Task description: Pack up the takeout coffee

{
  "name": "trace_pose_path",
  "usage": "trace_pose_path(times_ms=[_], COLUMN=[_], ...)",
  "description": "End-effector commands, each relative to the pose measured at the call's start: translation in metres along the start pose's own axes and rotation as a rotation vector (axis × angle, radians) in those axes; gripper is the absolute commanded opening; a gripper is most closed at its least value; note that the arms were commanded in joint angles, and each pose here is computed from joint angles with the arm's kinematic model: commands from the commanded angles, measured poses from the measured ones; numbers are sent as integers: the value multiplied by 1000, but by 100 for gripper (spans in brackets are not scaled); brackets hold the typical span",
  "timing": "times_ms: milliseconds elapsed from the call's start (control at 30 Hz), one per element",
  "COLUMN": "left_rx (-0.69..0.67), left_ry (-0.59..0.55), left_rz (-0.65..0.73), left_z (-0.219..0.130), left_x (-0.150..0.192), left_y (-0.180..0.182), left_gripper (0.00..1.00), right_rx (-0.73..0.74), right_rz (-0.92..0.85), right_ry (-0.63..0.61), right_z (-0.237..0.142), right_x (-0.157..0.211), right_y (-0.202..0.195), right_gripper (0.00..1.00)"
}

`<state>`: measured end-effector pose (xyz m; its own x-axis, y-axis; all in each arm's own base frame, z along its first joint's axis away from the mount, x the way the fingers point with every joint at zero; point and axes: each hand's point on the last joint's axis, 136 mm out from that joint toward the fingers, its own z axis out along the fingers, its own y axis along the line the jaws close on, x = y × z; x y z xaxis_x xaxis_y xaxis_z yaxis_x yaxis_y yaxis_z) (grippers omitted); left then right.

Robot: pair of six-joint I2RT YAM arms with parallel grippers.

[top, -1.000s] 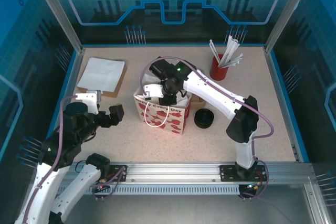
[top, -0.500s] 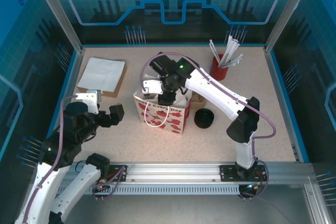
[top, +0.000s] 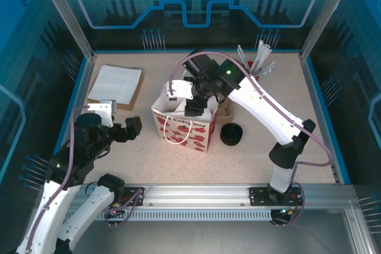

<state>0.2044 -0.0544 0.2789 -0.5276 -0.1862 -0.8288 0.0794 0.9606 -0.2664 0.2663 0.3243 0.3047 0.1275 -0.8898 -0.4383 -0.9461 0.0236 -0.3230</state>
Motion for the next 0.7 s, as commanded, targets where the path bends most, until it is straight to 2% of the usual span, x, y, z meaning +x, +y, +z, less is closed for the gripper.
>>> trace_pose_path(times_ms=[0,233,400,667], left_rx=[28,-53,-107,-164], left_ry=[-51,-109,-134,-131], left_rz=[-4,-34,-53,-64], left_z=[-3,2,7,18], left_x=[-16,-31,-37,-31], left_y=[-8,4,12,23], left_gripper=[99,99,99,99], right_rx=[121,384,494,634], right_rz=[42,228,377,650], right_ry=[-47,-129,-196,-251], right_z=[-38,-96,-124,-148], right_x=[1,19,45,115], right_y=[-16,-54,-65,-59], right_gripper=[79,90,100,100])
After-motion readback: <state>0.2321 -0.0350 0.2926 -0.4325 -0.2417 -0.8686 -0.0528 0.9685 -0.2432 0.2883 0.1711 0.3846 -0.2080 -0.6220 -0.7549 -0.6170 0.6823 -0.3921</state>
